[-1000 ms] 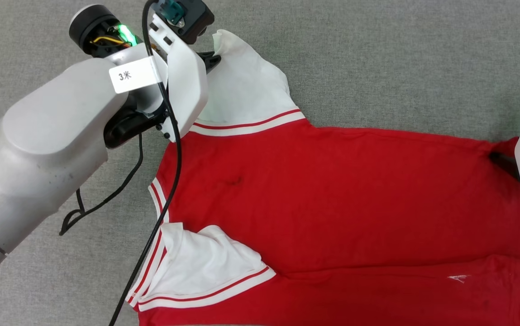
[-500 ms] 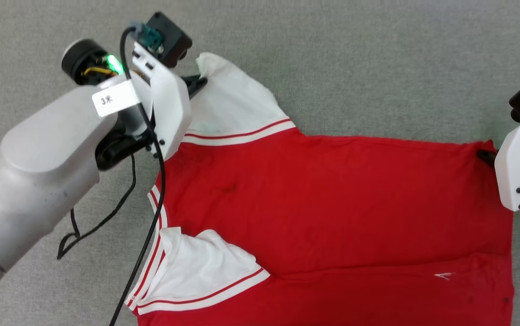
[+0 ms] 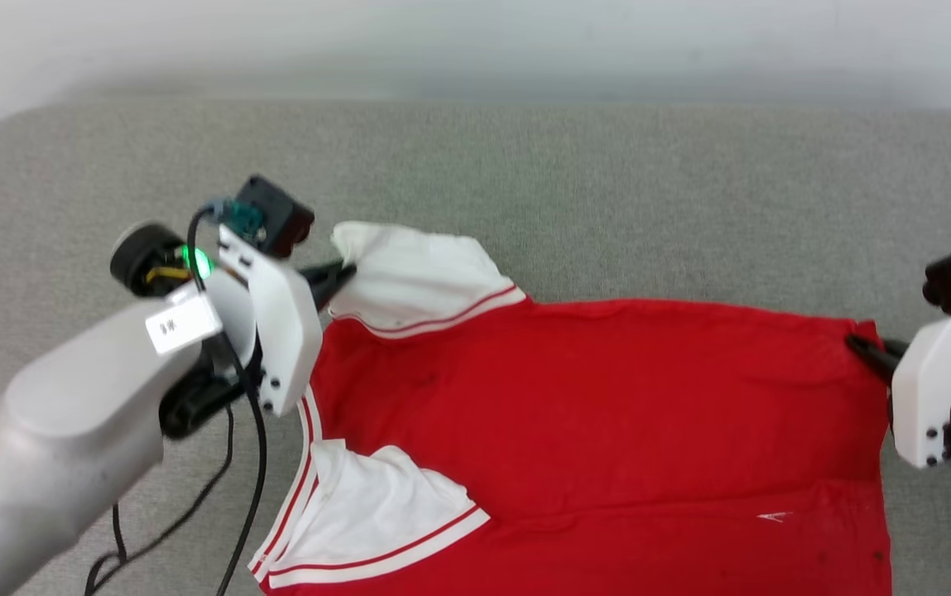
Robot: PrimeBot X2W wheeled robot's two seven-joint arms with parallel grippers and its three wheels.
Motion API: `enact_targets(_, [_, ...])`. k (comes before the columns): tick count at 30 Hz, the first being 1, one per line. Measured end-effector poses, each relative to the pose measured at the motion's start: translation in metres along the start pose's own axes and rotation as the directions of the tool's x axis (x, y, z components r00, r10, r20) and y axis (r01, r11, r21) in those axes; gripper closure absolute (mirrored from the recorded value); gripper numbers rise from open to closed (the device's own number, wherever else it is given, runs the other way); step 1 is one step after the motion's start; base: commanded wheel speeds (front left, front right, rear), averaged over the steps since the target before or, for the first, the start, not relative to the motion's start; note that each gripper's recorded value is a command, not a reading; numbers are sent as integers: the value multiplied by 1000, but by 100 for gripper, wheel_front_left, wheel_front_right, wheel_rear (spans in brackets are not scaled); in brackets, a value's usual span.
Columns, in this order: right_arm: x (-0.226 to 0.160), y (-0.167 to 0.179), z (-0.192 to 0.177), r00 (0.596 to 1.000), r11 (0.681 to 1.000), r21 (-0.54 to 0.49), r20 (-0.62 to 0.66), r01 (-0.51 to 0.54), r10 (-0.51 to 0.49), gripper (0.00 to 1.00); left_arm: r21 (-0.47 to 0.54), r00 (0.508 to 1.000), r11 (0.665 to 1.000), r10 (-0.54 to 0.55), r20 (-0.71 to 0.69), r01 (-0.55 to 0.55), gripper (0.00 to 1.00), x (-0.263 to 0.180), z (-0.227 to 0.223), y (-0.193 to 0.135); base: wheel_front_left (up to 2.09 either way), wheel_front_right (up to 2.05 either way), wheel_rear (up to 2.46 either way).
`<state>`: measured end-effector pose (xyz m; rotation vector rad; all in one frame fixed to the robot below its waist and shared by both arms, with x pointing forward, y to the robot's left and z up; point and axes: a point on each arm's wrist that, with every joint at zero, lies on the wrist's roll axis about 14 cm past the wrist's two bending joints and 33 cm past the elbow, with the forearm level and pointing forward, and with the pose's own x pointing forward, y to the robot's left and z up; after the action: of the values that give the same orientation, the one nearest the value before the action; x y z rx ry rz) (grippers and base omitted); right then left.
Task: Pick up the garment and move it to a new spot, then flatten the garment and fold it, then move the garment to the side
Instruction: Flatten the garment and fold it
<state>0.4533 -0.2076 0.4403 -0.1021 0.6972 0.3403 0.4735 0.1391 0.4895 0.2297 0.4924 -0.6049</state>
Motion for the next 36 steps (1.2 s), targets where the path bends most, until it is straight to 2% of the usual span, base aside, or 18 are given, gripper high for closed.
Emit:
enact_targets(7, [-28, 14, -16, 1000, 1000, -7, 23, -19, 19, 100, -45, 999, 998, 36, 11, -35, 100, -40, -21, -18, 0, 0, 0])
enact_targets(18, [-54, 35, -57, 997, 998, 7, -33, -63, 63, 100, -202, 999, 979, 30, -37, -37, 100, -83, -78, -69, 0, 0, 0])
enact_targets(28, [-66, 38, -108, 987, 995, 80, -141, -60, 71, 100, -309, 991, 949, 17, -136, -59, 100, -98, -129, -94, 0, 0, 0])
enact_targets(33, [-64, 45, -145, 969, 989, 134, -231, -56, 86, 100, -374, 979, 925, -3, -201, -74, 100, -96, -156, -102, 0, 0, 0])
enact_targets(36, [-60, 45, -153, 970, 988, 150, -229, -42, 76, 100, -392, 976, 916, 1, -217, -89, 100, -93, -167, -102, 0, 0, 0])
